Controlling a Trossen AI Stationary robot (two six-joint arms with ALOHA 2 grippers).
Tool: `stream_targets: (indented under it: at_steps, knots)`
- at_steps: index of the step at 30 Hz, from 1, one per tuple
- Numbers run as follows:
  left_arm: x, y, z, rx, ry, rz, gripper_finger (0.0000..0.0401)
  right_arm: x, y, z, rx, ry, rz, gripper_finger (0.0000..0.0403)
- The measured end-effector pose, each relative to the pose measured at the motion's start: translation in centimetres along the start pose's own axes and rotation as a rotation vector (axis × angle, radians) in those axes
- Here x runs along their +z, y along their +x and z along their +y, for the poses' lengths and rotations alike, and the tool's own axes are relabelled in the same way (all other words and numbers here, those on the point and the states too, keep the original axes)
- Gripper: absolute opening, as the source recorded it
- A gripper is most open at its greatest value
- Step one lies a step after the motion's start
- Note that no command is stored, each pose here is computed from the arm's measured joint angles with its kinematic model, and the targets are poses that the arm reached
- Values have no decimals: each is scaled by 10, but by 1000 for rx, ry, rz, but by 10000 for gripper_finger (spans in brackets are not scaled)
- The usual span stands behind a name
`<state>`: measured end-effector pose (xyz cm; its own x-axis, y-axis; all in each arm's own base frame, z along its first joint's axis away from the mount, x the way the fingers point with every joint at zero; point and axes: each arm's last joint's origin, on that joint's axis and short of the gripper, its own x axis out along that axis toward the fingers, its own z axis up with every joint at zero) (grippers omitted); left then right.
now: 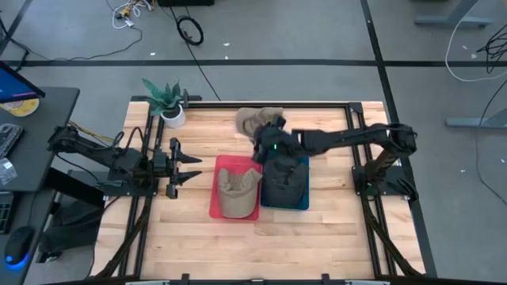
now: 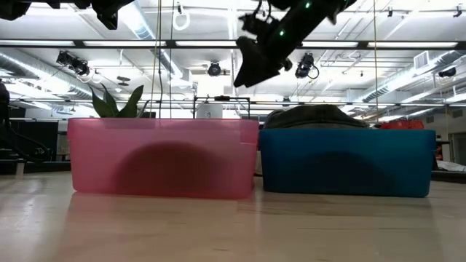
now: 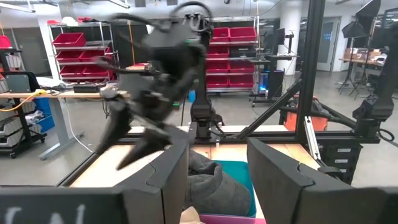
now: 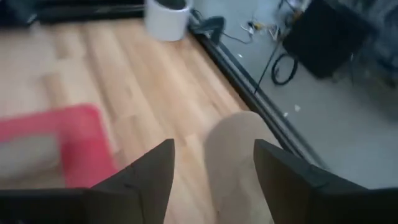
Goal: Pick & Place hat
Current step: Put the brown cap into the red bin
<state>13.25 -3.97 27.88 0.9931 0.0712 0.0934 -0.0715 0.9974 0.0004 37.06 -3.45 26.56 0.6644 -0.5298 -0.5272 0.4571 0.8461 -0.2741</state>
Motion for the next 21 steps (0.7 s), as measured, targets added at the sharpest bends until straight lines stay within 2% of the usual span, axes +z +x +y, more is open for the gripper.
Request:
stream_targets:
  at_steps: [6,12,18,21]
  knots:
    - [0,0,0,0,0,0,169,2,29,-49,8,271,-15,215]
    - [0,0,0,0,24,-1,169,-18,75,-81,100,482,51,214]
    - [1,0,0,1,23,-10,169,-42,115,-94,101,571,187,214]
    - [1,0,0,1,40,-13,169,-51,131,-94,89,569,279,214]
